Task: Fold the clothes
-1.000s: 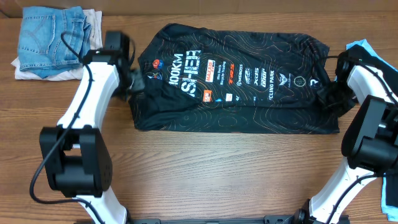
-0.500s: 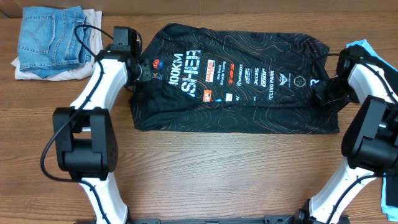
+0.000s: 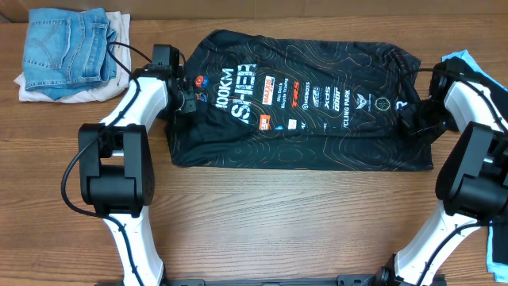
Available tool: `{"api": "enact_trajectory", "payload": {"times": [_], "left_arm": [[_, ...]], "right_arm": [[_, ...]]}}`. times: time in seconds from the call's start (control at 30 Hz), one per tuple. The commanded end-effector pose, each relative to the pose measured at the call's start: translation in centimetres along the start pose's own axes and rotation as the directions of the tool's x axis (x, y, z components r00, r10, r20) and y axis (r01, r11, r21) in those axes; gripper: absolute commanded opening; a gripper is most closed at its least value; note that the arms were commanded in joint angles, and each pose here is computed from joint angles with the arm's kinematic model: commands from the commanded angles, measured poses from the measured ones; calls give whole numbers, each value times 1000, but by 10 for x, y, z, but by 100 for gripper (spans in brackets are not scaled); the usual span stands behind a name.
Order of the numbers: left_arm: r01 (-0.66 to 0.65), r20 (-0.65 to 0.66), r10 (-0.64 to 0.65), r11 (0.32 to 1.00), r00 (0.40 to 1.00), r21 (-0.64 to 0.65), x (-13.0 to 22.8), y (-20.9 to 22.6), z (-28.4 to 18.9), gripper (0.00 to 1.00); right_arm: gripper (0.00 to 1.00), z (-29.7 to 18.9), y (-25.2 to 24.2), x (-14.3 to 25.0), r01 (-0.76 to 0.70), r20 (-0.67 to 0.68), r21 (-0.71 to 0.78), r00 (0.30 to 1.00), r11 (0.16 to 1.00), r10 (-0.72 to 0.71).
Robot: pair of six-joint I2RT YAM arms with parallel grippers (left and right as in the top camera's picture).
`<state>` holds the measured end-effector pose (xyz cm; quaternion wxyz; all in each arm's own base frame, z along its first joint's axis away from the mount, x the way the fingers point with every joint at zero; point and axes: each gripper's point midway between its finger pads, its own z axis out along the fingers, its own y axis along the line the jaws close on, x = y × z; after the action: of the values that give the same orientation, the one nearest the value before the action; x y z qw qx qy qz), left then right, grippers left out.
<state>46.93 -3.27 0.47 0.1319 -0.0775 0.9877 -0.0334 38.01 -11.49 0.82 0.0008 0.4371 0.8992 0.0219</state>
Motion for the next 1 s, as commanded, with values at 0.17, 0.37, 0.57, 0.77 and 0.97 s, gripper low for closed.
{"api": "enact_trajectory", "payload": {"times": [0.17,0.37,0.57,0.77,0.97], "left_arm": [[19,-94,-21,1000,995,-21,20,17,11,7],[138,-157,-164,977,974,-162,43,61,12,8],[206,-224,-242,963,944,-171,70,87,19,6],[295,-278,-350,929,895,-223,98,101,22,4],[342,-349,-433,893,831,-294,130,106,17,4]], "right_arm": [[4,-1,16,5,40,2,-8,999,999,-40],[4,-1,23,14,68,-2,7,998,998,-68],[4,-1,21,17,68,-15,16,998,998,-68],[4,-1,15,21,68,-29,39,997,997,-67],[4,3,4,24,43,-32,91,999,995,-40]]}}
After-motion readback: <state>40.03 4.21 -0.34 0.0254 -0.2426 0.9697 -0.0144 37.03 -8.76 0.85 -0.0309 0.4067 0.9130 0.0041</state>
